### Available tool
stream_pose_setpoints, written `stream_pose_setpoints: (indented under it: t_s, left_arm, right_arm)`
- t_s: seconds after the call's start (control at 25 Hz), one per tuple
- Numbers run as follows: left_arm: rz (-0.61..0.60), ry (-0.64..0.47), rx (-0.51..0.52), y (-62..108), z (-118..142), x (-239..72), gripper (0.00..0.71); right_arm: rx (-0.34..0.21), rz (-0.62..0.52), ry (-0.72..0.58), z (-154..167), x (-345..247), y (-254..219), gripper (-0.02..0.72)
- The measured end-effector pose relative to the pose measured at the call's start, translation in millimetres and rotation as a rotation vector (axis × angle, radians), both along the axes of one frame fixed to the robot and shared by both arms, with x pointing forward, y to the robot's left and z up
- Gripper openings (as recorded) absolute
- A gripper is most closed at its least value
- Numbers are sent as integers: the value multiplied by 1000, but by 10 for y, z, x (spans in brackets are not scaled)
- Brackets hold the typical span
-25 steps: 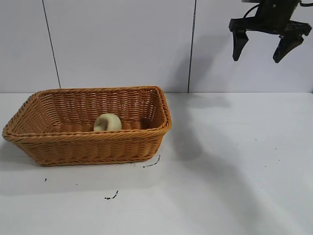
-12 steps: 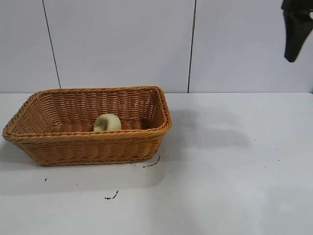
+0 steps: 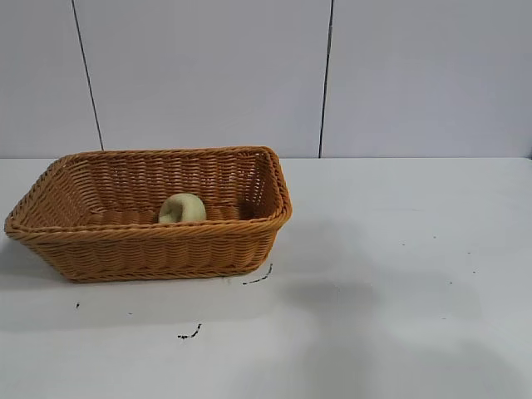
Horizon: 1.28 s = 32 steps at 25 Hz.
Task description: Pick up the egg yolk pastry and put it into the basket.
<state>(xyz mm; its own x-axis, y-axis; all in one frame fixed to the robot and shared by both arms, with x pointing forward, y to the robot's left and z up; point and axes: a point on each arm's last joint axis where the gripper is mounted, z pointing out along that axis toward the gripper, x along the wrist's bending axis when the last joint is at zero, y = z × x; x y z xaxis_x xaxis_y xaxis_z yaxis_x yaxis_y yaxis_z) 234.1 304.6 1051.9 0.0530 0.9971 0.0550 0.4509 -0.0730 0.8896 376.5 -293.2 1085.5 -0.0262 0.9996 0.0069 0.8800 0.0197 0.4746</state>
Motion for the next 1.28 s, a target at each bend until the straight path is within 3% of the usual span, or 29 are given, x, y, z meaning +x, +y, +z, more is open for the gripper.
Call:
stream_pose_setpoints:
  t_s: [0.32,0.84,1.28]
  left_arm:
    - [0,0,0,0,0,0,693]
    - [0,0,0,0,0,0,693]
    - [0,0,0,0,0,0,693]
  right_arm:
    - [17,1,-210,-424,-766,-23,696]
    - [41,4,-620,-329,-1388,-41,696]
    - [41,5,-636,-329,-1410,-42,696]
